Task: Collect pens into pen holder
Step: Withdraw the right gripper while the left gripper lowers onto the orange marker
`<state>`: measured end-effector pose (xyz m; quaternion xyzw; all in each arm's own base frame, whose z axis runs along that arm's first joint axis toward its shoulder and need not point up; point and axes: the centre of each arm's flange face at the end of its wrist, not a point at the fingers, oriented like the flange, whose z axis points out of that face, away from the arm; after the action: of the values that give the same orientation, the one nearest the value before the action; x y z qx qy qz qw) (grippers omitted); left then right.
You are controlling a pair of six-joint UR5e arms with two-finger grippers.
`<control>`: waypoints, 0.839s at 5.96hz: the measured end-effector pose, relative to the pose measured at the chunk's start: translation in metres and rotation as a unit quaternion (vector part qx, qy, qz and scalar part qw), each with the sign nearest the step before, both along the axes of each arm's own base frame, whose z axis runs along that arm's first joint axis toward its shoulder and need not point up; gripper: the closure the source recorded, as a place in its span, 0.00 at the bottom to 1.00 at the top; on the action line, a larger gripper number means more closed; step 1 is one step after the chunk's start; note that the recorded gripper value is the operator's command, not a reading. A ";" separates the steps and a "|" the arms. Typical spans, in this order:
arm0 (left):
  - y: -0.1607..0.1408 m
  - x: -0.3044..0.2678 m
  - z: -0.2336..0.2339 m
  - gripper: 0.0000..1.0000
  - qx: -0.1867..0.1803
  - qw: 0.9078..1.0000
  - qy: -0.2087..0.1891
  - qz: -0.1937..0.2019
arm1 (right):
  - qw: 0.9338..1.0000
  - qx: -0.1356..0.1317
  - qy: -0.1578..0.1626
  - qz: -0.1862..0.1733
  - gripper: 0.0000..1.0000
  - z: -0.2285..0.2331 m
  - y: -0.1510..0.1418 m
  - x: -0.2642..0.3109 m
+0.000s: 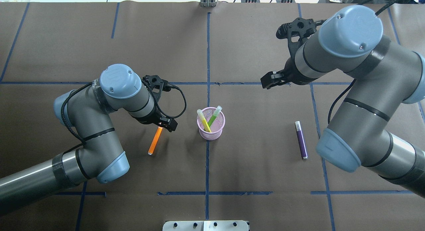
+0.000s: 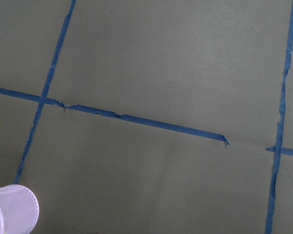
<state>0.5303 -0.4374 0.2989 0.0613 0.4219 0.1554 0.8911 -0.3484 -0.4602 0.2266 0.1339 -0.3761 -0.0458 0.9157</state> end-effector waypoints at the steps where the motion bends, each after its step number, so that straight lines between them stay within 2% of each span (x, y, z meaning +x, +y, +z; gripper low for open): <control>1: 0.001 0.003 0.002 0.00 -0.003 1.000 -0.002 0.000 | 1.000 -0.011 -0.001 0.000 0.00 0.004 -0.002 0.005; 3: 0.003 0.006 0.005 0.08 -0.006 1.000 -0.005 0.001 | 1.000 -0.021 -0.005 0.000 0.00 0.006 -0.004 0.010; 5: 0.003 0.009 0.009 0.25 -0.009 1.000 -0.009 0.003 | 1.000 -0.022 -0.006 0.001 0.00 0.006 -0.004 0.010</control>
<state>0.5398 -0.4341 0.3074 0.0513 0.4157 0.1547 0.8948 -0.3383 -0.4645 0.2330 0.1143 -0.3828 -0.0355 0.9160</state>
